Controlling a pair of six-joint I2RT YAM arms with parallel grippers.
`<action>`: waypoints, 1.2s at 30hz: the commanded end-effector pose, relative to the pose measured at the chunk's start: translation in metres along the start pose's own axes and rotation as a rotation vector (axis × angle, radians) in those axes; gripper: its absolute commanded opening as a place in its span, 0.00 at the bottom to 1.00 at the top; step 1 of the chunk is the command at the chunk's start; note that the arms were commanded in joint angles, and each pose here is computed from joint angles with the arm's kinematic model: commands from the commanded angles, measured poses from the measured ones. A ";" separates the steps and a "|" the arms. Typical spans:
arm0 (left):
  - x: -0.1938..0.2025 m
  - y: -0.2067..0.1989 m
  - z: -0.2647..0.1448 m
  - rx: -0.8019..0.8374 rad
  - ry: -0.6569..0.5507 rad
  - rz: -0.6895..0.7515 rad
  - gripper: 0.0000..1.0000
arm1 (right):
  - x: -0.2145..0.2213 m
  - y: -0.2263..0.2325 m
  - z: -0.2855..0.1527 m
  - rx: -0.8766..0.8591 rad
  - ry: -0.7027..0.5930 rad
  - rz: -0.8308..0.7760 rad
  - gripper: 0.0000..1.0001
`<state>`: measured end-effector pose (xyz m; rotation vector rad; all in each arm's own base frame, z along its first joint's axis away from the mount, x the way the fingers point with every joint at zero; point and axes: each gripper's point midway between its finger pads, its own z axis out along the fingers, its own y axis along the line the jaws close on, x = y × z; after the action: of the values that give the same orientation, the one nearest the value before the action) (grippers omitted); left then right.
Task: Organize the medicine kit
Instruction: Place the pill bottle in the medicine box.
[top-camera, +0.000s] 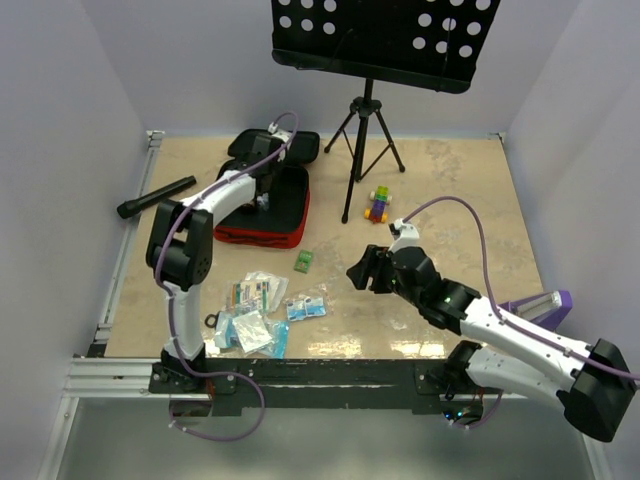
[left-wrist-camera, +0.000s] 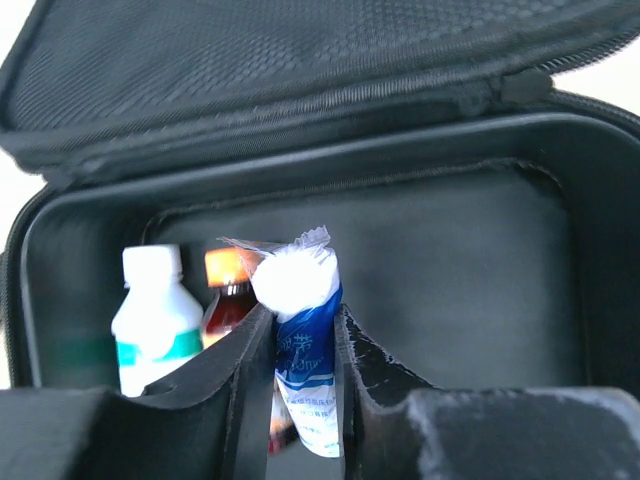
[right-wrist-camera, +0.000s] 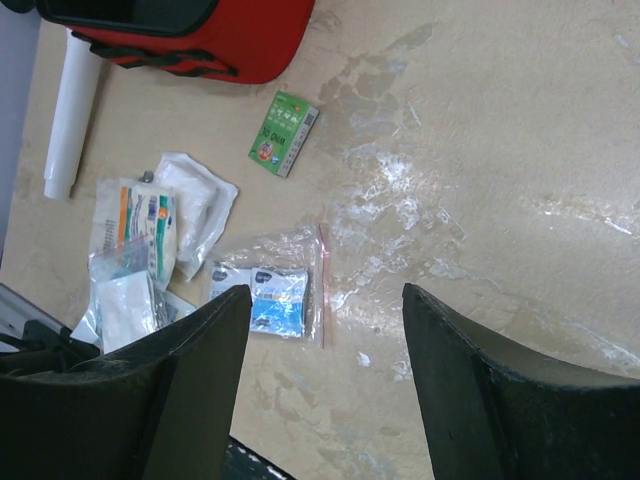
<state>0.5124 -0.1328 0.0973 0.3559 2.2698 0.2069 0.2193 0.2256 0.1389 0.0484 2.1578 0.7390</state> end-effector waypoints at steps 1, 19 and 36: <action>-0.023 0.006 0.011 0.006 -0.048 0.027 0.32 | -0.021 0.025 0.001 -0.077 -0.038 -0.012 0.67; -0.054 0.036 -0.032 -0.111 -0.100 -0.075 0.68 | -0.019 0.023 0.011 -0.057 -0.029 -0.040 0.67; 0.066 0.026 -0.203 0.049 -0.206 -0.587 1.00 | -0.015 0.029 0.025 -0.074 -0.021 -0.038 0.66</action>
<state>0.3596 -0.0946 0.2352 -0.1667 1.9877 -0.0817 0.2316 0.2413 0.1190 -0.0157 2.2044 0.6935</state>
